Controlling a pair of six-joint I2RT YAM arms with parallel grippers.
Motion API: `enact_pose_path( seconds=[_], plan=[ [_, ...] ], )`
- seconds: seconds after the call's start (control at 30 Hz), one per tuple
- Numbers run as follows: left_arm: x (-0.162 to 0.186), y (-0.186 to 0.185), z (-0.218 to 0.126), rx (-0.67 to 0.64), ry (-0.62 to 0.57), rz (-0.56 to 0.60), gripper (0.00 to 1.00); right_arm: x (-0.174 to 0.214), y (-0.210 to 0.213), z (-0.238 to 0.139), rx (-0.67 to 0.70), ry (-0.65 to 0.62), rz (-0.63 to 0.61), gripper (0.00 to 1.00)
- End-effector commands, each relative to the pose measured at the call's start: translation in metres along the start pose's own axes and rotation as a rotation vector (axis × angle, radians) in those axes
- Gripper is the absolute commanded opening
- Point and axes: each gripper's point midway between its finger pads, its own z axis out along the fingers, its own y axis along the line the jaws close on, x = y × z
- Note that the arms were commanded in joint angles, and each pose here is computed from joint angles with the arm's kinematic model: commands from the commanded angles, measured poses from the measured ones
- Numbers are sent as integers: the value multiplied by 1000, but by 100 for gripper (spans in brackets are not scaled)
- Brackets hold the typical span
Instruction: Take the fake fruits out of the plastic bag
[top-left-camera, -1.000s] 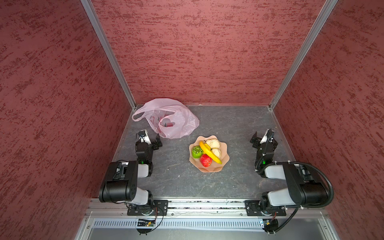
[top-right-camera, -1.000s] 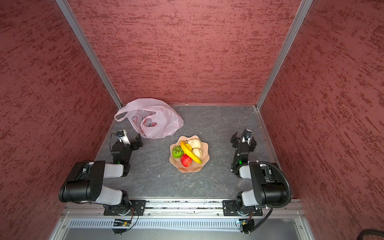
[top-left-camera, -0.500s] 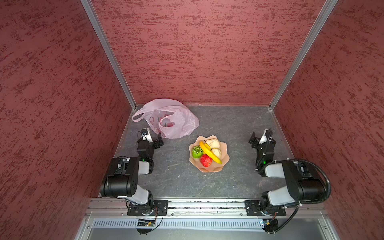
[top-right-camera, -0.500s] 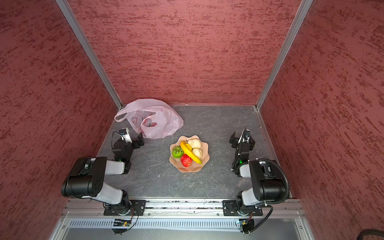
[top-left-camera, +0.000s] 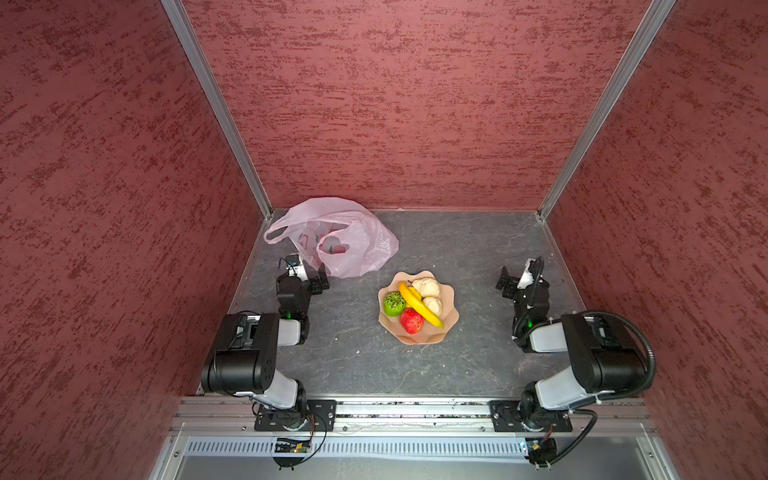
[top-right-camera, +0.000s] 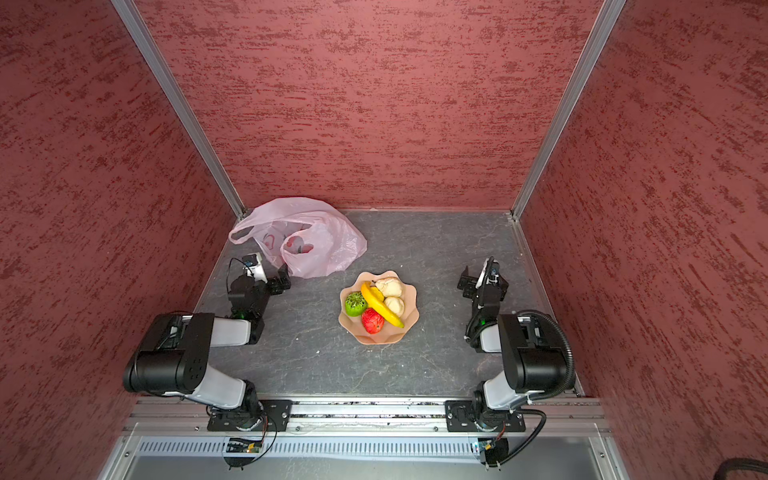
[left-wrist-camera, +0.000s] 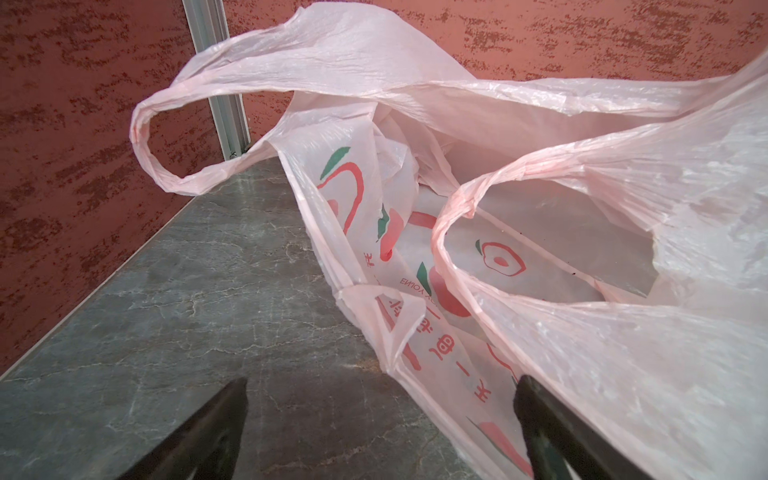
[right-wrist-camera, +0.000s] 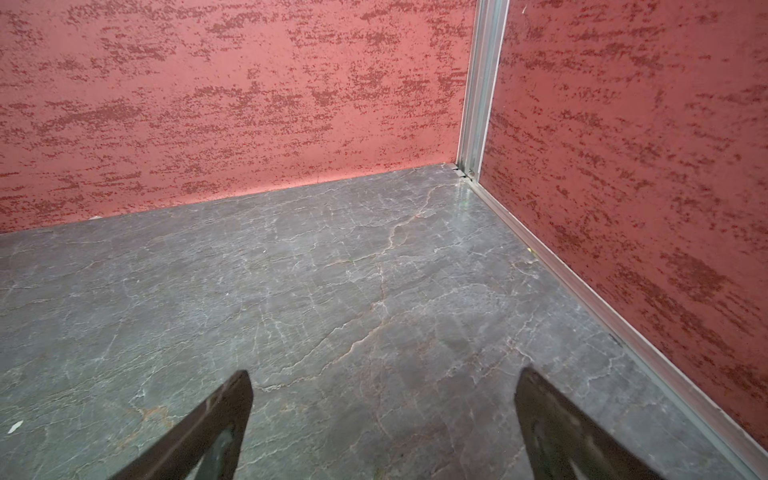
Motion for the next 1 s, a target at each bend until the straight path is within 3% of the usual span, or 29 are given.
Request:
enact_pose_path(
  seconds=[0.0, 0.97],
  plan=[
    [-2, 0, 4, -12, -1, 21, 100, -14, 3, 2, -24, -51, 4, 99],
    [-2, -2, 4, -18, 1, 32, 99, -14, 3, 3, -24, -51, 2, 99]
  ],
)
